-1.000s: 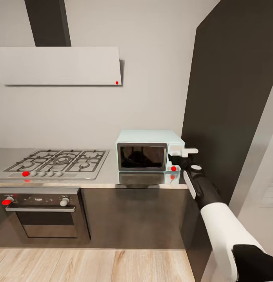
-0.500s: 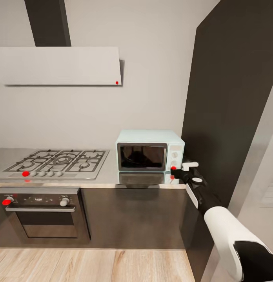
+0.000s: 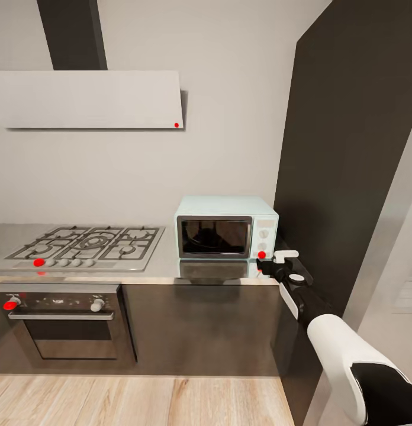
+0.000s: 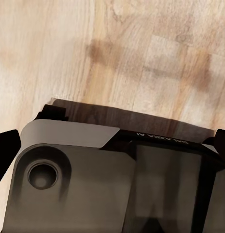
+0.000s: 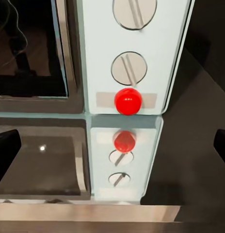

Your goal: In the kitchen, take the popcorn bag from the countertop, put it into the microwave, and heat it until the popcorn is cooked so the cooked popcorn ends up inside the bag.

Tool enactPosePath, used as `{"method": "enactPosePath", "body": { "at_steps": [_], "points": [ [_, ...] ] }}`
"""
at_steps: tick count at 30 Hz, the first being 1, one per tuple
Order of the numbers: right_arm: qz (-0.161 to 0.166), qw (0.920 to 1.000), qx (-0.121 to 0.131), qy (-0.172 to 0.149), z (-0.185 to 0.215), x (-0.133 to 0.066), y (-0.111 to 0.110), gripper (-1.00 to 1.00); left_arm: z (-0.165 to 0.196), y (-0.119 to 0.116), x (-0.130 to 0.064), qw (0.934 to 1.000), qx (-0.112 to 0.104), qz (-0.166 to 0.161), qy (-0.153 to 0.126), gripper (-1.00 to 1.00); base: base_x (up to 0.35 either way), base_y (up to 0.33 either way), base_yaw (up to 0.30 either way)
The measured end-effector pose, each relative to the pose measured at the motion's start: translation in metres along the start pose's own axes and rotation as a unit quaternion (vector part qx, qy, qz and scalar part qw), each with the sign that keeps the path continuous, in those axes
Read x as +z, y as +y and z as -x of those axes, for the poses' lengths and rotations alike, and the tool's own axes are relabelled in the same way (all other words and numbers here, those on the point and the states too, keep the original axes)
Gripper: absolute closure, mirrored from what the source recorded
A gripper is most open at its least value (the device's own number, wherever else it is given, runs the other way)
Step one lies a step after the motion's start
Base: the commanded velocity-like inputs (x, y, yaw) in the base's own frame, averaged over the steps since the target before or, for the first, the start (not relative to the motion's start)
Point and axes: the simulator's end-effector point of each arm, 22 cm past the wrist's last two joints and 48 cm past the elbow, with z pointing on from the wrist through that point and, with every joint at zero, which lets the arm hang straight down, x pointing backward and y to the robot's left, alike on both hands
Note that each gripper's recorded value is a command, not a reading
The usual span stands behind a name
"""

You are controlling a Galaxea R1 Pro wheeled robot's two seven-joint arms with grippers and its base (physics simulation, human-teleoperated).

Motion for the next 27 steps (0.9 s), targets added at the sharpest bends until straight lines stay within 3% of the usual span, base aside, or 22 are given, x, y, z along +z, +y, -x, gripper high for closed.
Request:
{"method": "enactPosePath", "body": {
  "at_steps": [6, 27],
  "points": [
    [0.032, 0.9995, -0.002, 0.0, 0.0, 0.0, 0.012, -1.0, 0.0, -0.001, 0.0, 1.0, 0.0, -0.001, 0.0, -1.0, 0.0, 0.0, 0.0],
    [0.021, 0.9998, -0.005, 0.002, -0.007, 0.0, -0.001, -1.0, 0.0, 0.0, 0.0, 1.0, 0.0, 0.0, 0.0, -1.0, 0.056, 0.0, 0.0]
  ]
}}
